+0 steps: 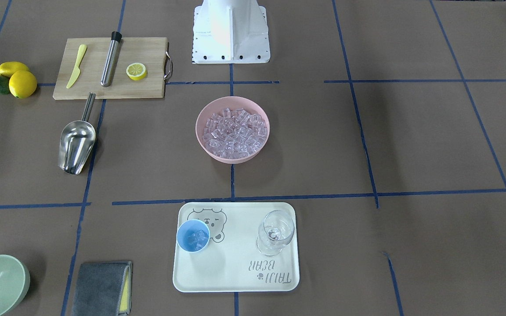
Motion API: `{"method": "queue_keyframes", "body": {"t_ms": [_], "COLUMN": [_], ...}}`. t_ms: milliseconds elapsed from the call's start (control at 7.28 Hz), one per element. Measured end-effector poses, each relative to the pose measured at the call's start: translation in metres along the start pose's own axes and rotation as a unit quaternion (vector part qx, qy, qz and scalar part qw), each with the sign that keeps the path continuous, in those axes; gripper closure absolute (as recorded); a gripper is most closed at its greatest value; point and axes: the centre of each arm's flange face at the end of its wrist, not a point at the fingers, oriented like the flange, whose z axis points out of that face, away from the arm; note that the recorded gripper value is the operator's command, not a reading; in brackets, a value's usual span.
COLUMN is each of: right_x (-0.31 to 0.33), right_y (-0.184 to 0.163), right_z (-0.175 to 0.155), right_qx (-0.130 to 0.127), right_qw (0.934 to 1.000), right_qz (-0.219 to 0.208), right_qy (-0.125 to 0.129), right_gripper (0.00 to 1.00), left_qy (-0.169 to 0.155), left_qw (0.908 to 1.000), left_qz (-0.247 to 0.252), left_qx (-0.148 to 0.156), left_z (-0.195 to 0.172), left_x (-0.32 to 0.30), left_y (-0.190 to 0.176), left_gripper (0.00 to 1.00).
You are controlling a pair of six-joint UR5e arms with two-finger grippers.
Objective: Put ice in cup with scoop
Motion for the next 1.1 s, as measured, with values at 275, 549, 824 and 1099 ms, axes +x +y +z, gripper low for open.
{"method": "queue_keyframes", "body": {"t_ms": [275, 549, 824, 1099], "right_x": [-0.0004, -0.0023, -0.0038, -0.0042], "right_y": [-0.0013, -0.0052, -0.0059, -0.0059], "right_z": [-0.0006, -0.0032, -0.0047, -0.0050], "right_qx": [0.001, 0.004, 0.006, 0.006], "right_qw": [1.0000, 1.0000, 1.0000, 1.0000], "right_qz": [-0.001, -0.003, -0.004, -0.003], "right_qy": [0.000, 0.000, -0.001, -0.001], "right_gripper": [0.00, 0.00, 0.00, 0.00], "left_qy": [0.000, 0.000, 0.000, 0.000], "left_qw": [1.0000, 1.0000, 1.0000, 1.0000], "left_qz": [0.003, 0.004, 0.004, 0.005], "left_qx": [0.003, 0.003, 0.004, 0.004], "left_z": [-0.0029, -0.0038, -0.0041, -0.0041], "left_x": [0.0030, 0.0039, 0.0042, 0.0045], "left_y": [0.0006, 0.0006, 0.0005, 0.0005], "left_gripper": [0.00, 0.00, 0.00, 0.00]}}
